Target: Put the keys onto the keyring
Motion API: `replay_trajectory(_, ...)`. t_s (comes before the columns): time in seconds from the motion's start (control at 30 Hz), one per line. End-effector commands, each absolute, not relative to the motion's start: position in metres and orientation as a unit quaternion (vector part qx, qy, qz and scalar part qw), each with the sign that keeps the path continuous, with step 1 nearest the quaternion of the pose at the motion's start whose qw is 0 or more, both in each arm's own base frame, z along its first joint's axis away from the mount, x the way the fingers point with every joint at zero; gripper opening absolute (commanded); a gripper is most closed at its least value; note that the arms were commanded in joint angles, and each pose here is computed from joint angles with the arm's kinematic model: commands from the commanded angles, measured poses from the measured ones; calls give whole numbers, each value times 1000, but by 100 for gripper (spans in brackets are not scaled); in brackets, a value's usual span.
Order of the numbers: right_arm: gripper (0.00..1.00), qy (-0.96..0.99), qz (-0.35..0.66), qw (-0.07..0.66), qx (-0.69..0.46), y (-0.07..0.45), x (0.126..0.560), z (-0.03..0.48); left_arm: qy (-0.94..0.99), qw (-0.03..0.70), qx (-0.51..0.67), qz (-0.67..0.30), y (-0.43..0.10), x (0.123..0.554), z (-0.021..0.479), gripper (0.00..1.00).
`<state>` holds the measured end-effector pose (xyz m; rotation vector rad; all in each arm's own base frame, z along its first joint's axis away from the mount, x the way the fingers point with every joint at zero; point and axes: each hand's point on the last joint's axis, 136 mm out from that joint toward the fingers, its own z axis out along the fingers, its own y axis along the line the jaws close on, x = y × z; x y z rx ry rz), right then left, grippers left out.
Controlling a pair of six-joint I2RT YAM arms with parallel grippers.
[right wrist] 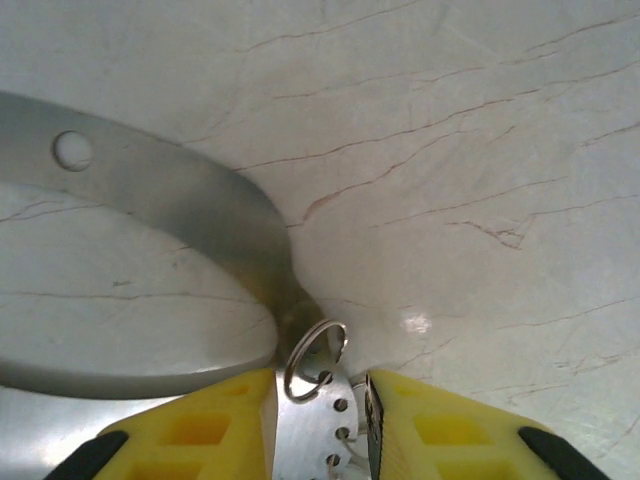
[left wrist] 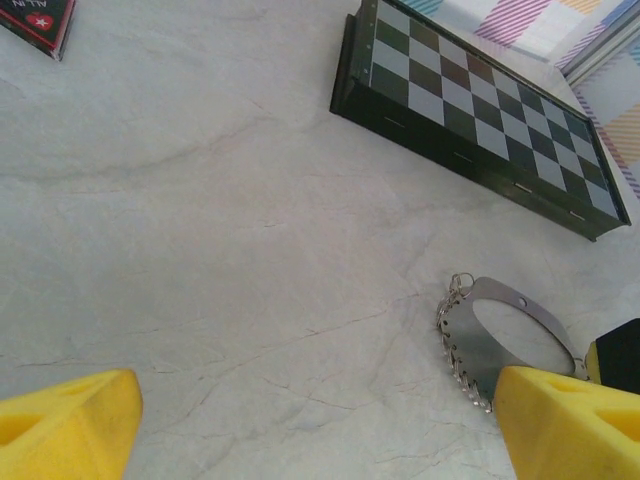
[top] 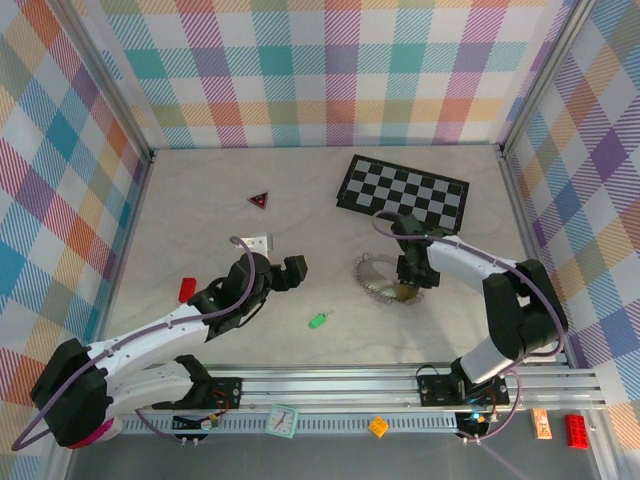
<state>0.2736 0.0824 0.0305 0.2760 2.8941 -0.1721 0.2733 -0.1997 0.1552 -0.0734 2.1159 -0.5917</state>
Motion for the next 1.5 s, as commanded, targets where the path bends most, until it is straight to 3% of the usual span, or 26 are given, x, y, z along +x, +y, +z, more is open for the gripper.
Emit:
replay_trajectory(0.0, 27, 986, -79, 117, 88, 79, 277, 35, 859, 454, -35, -236, -197, 268, 152, 90)
replay_trajectory(0.3, 20, 987, -83, 112, 86, 80, 278, 33, 859, 454, -35, -235, -196, 268, 152, 90)
replay_trajectory(0.47, 27, 986, -85, 112, 86, 79, 278, 34, 859, 454, -36, -234, -196, 268, 153, 90)
replay_trajectory(0.9, 29, 985, -106, 103, 89, 75, 281, 27, 860, 453, -36, -233, -196, 268, 152, 90)
replay_trajectory(1.47, 9, 984, -108, 106, 90, 72, 275, 37, 860, 455, -36, -230, -196, 269, 154, 90)
